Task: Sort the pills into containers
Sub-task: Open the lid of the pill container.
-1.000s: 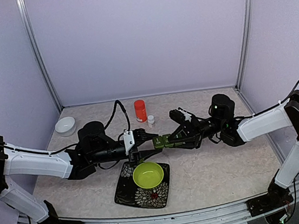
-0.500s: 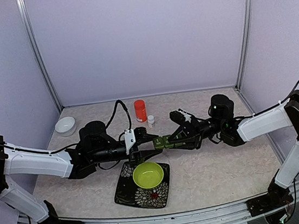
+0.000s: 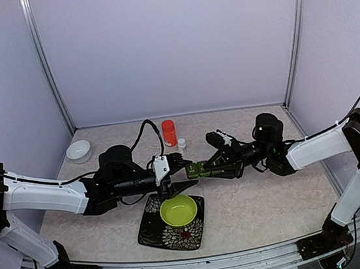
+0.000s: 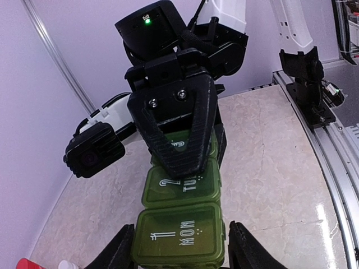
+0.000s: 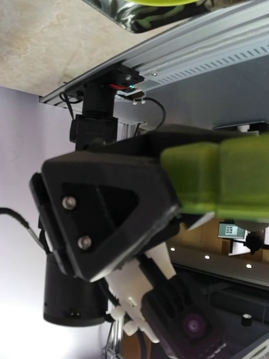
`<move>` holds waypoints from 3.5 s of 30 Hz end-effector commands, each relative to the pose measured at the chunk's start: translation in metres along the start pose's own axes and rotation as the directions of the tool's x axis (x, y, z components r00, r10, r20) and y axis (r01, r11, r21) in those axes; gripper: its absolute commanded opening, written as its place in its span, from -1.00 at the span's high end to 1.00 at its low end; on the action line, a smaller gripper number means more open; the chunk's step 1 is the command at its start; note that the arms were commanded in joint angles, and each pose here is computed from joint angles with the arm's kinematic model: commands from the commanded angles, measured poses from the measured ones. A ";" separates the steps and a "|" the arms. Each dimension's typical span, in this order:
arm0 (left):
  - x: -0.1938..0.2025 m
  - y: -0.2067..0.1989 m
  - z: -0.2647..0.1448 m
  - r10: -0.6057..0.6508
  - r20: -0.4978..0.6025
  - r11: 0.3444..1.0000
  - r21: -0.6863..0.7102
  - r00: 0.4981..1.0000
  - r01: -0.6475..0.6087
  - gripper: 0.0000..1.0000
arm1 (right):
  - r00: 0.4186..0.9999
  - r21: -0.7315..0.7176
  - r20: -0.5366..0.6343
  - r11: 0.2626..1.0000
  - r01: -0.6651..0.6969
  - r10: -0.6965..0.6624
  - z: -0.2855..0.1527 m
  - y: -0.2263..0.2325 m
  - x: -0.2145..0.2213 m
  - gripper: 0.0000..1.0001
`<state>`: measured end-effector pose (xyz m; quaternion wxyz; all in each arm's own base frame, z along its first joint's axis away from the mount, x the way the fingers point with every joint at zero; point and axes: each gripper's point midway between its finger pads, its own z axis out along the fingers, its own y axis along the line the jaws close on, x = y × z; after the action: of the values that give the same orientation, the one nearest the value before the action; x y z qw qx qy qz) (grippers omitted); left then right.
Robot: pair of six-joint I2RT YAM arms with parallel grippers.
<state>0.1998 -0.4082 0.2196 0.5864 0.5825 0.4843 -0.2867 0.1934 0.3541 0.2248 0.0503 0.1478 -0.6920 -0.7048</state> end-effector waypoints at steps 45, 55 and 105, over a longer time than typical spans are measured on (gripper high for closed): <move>-0.010 -0.012 -0.004 -0.058 0.051 0.991 0.121 0.997 0.051 -0.11 | 0.992 0.037 0.045 0.993 0.112 -0.114 -0.010 0.004 -0.014 1.00; -0.005 -0.010 -0.001 -0.066 0.044 0.986 0.153 0.997 0.058 -0.02 | 0.992 0.036 0.031 0.992 0.121 -0.122 -0.010 0.006 -0.011 1.00; -0.024 0.012 -0.001 -0.363 0.099 0.925 0.155 0.927 0.346 -0.05 | 0.984 0.131 0.059 0.979 0.159 -0.168 -0.018 -0.010 -0.020 1.00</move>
<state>0.2024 -0.4086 0.2180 0.5052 0.5253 0.5400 -0.4210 0.2057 0.3452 0.2096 0.0139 0.1738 -0.7220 -0.6696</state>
